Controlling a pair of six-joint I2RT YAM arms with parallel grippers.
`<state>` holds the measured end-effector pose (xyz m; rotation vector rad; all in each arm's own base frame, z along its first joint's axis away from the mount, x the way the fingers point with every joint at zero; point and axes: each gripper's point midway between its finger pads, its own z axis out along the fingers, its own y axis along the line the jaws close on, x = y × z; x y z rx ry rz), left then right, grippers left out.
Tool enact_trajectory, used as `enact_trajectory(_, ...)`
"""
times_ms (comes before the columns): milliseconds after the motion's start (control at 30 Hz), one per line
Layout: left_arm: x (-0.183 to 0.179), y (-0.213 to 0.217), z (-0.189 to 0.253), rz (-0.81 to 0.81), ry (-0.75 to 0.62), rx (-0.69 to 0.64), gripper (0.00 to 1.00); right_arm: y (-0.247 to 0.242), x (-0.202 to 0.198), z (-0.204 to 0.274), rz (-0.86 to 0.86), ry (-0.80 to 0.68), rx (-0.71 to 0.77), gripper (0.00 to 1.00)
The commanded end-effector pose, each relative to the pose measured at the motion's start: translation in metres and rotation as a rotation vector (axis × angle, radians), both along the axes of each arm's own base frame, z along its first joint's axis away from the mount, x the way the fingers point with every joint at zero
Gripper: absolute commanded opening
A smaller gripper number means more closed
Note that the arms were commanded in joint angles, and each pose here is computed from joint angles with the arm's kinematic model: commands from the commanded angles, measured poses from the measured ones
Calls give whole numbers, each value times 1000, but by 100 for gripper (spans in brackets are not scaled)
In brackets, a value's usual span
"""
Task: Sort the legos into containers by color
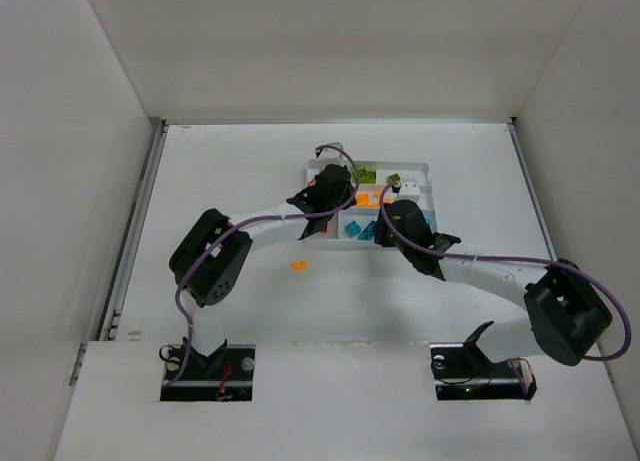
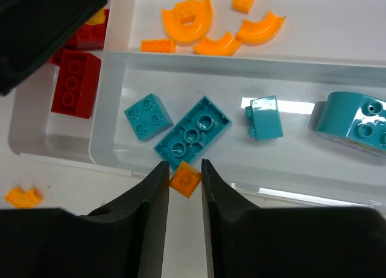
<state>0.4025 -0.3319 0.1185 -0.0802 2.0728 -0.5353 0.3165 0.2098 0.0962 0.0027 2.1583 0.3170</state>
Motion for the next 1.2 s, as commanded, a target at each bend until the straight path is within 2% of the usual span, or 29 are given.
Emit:
enact_trajectory(0,19,-19,20,-17,-56,-20,17,2,10,22,-24,-68,93,28)
enact_trajectory(167,34,-26,9,-20,-42,15,29,-1,13,24,-41,-82,115,29)
enact_trajectory(300,31,-23,21,-21,-57,10,38,0,23,24,-61,-73,158,29)
enact_trajectory(533,12,13,40,5,-69,1,40,6,61,36,-103,-87,176,29)
enact_trajectory(700,-29,45,33,13,-47,25,39,12,94,24,-128,-63,134,29)
enact_trajectory(967,-116,124,-3,76,12,145,40,0,128,19,-181,-72,79,32)
enact_trajectory(1033,-133,135,-13,77,36,171,41,-1,133,21,-188,-75,71,37)
enact_trajectory(1167,-156,145,-31,44,77,222,42,-3,135,29,-194,-99,49,57)
